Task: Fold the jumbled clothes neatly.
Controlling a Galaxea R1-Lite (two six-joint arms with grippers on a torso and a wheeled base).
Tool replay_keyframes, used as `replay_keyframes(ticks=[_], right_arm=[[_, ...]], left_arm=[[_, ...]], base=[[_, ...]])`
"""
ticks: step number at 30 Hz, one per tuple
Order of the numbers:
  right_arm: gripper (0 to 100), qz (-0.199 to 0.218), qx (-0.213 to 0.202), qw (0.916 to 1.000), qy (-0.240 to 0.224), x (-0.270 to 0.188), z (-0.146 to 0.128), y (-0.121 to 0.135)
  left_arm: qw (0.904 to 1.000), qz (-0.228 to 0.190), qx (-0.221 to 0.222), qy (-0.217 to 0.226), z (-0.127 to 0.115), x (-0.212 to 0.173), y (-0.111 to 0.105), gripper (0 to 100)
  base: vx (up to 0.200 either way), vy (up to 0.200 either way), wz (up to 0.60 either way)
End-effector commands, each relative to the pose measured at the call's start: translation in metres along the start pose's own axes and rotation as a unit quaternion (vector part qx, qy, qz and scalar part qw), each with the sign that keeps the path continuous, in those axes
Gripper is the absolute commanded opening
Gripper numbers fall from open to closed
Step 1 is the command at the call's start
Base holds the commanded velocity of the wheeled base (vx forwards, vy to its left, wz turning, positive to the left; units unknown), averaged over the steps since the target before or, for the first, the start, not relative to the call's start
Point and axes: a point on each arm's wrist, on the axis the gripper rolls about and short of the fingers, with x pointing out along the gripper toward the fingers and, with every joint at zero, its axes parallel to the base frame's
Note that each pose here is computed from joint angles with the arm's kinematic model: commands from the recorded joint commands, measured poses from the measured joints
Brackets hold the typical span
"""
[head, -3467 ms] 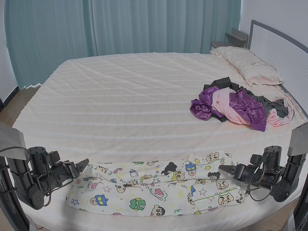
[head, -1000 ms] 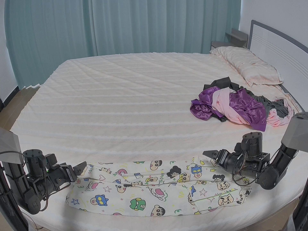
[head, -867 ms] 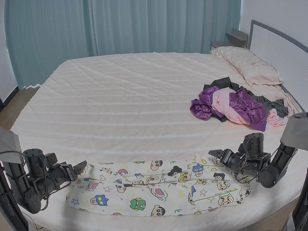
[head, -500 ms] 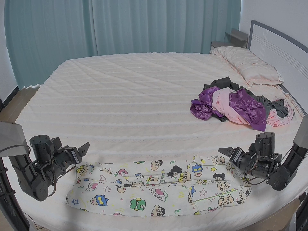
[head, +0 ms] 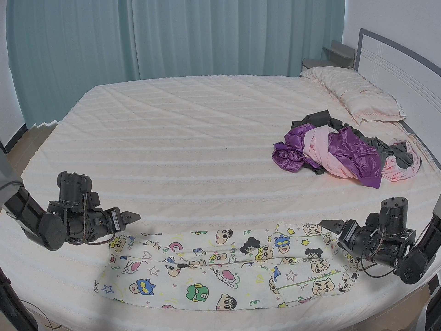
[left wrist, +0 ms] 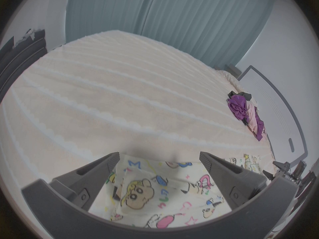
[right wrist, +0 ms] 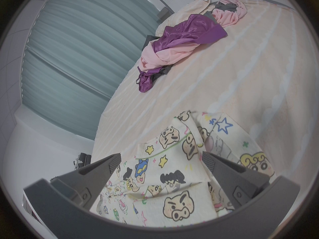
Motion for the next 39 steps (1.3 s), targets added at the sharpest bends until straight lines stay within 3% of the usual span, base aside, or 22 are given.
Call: replay_keyframes(ticks=[1, 8, 24, 25, 33, 39], right_arm=[[100, 0.004, 0.001, 0.9997, 0.023, -0.014, -0.011, -0.007], [100, 0.008, -0.003, 0.9995, 0.029, -0.015, -0.014, -0.005], [100, 0.006, -0.003, 0.9995, 0.03, -0.015, -0.015, -0.005], [100, 0.007, -0.003, 0.9995, 0.031, -0.015, -0.015, -0.005], [100, 0.006, -0.003, 0.9995, 0.031, -0.014, -0.015, -0.006], [100, 0.006, -0.003, 0.9995, 0.032, -0.014, -0.015, -0.006]], left_arm=[[0.9992, -0.038, -0.004, -0.009, 0.021, -0.022, -0.012, 100], [0.9989, -0.02, 0.027, 0.034, 0.0, -0.011, -0.002, 100], [0.9973, -0.006, 0.026, 0.069, -0.017, 0.001, 0.006, 100], [0.9973, -0.005, 0.026, 0.069, -0.017, 0.001, 0.006, 0], [0.9979, 0.016, 0.024, 0.057, -0.016, -0.004, 0.008, 0], [0.9985, 0.006, 0.032, 0.045, -0.025, -0.035, 0.006, 0]], base=[[0.0, 0.0, 0.0], [0.0, 0.0, 0.0], [0.0, 0.0, 0.0], [0.0, 0.0, 0.0], [0.0, 0.0, 0.0], [0.0, 0.0, 0.0]])
